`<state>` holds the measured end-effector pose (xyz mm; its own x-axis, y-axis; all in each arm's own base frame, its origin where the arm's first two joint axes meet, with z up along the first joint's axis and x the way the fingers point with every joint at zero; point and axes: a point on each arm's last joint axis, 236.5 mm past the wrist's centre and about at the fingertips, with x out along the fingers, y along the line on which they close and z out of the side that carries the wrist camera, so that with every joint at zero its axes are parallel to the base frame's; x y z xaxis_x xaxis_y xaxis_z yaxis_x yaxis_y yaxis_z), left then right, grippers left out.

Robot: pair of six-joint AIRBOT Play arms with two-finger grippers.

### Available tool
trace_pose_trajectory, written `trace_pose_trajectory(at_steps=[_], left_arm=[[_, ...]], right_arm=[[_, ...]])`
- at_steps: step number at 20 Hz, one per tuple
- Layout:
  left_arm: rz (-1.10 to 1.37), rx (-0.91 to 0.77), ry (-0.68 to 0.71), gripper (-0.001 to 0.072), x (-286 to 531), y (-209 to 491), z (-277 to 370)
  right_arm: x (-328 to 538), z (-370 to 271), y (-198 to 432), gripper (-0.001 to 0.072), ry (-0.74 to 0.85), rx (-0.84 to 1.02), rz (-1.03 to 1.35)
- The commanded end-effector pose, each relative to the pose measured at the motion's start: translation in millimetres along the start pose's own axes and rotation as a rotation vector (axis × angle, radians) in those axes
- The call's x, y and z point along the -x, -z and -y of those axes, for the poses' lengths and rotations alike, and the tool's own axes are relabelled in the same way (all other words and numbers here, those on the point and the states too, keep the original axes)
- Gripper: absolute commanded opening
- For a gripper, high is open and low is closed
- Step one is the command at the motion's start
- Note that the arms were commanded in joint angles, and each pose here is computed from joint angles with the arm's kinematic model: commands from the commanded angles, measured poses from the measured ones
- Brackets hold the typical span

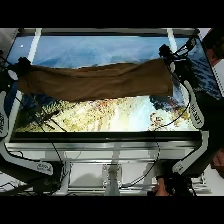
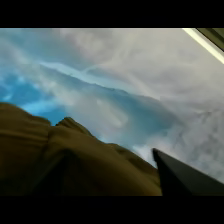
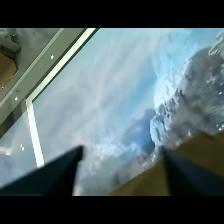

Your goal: Fold the clothes and pants, and hang the long-sleeved shirts on hangers.

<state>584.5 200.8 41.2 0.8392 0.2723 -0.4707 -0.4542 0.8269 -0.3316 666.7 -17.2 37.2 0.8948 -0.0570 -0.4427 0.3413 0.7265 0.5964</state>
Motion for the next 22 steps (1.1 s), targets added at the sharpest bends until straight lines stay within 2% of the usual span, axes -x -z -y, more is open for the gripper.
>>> trace_pose_trajectory(at_steps=[1, 5, 7, 11, 13, 16, 18, 22], left_arm=[[0.027, -0.009, -0.007, 0.0705, 6.4, -13.5, -5.1], [0.056, -0.016, -0.053, 0.0704, 31.8, -45.3, -29.4], [-0.07, 0.004, -0.136, 0.0701, 49.9, -30.8, -64.2], [-0.448, 0.057, -0.295, 0.0699, 90.0, 42.6, -134.9], [-0.57, 0.079, -0.248, 0.0699, 100.9, 67.7, -138.5], [-0.608, 0.153, -0.139, 0.0698, 96.4, 90.0, -121.8], [-0.614, 0.192, -0.136, 0.0699, 90.2, 107.3, -123.2], [-0.542, 0.375, -0.084, 0.07, 63.6, 120.8, -113.3]], right_arm=[[3.3, -13.6, -11.3, 0.0622, -0.049, 0.051, 0.038], [14.4, -17.7, -27.3, 0.0621, -0.048, 0.063, 0.059], [21.2, -20.6, -32.6, 0.0621, -0.042, 0.065, 0.06], [32.7, -17.7, -34.8, 0.0621, 0.001, 0.136, 0.034], [36.4, -10.5, -31.2, 0.0621, 0.038, 0.135, 0.007], [39.0, 3.1, -21.8, 0.0621, 0.097, 0.131, -0.041], [40.7, 13.7, -14.1, 0.062, 0.14, 0.13, -0.077], [44.1, 25.6, -0.7, 0.062, 0.189, 0.101, -0.135]])
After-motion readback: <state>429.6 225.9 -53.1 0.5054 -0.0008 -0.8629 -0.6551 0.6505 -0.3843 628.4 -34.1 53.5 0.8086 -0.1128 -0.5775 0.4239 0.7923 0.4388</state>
